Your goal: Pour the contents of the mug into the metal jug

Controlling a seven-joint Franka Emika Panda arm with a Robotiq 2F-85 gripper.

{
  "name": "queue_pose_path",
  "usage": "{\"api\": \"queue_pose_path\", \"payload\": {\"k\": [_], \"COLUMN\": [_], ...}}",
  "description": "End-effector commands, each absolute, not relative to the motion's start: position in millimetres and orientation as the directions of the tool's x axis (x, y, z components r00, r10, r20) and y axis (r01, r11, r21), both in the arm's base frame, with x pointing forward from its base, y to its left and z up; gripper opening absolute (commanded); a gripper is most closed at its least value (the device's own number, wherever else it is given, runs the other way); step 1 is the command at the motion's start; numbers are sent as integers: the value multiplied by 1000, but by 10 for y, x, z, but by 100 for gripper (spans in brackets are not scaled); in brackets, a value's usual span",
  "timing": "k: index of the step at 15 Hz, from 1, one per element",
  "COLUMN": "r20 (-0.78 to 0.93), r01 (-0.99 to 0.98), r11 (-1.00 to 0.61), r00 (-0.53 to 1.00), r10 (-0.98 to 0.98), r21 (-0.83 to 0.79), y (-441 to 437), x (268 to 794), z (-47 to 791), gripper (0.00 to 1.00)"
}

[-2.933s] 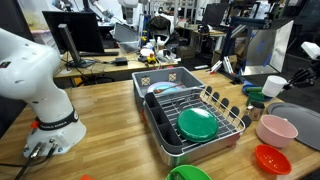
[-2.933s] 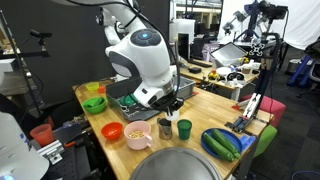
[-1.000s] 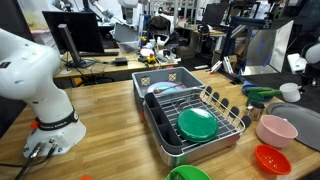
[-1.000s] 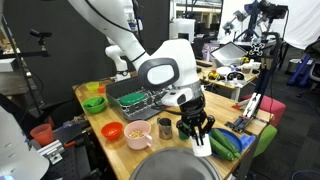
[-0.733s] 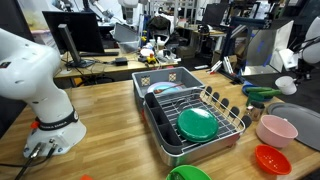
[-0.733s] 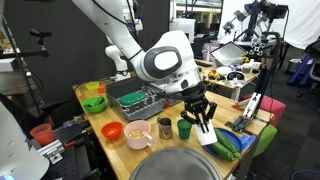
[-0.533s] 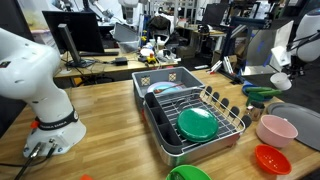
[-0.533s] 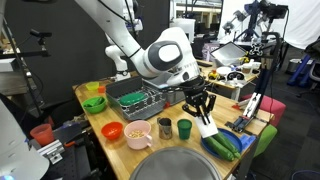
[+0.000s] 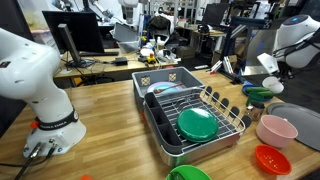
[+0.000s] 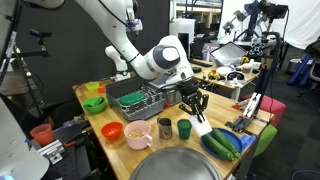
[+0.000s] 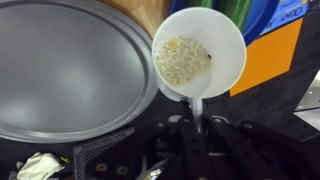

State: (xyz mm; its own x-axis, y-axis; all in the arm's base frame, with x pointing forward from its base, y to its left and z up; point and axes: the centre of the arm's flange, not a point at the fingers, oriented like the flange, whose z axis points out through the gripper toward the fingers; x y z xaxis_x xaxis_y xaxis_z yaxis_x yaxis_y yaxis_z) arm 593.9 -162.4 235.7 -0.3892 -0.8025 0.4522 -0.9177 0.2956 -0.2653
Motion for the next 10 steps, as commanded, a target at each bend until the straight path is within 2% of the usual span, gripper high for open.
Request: {"api": "queue_pose_path", "payload": {"k": [1, 8, 9, 10], "r20": [513, 523, 539, 532], "r01": [-932, -948, -952, -952], "r11": [253, 204, 185, 189], "r00": [-354, -306, -291, -293], "r10": [-782, -796, -791, -794], "r21": [-258, -245, -242, -242], "y": [-1397, -1073, -1072, -1052], "x": [5885, 5750, 5869, 5853], "z": [2360, 2295, 2227, 2228], "gripper": [2, 2, 9, 9]}}
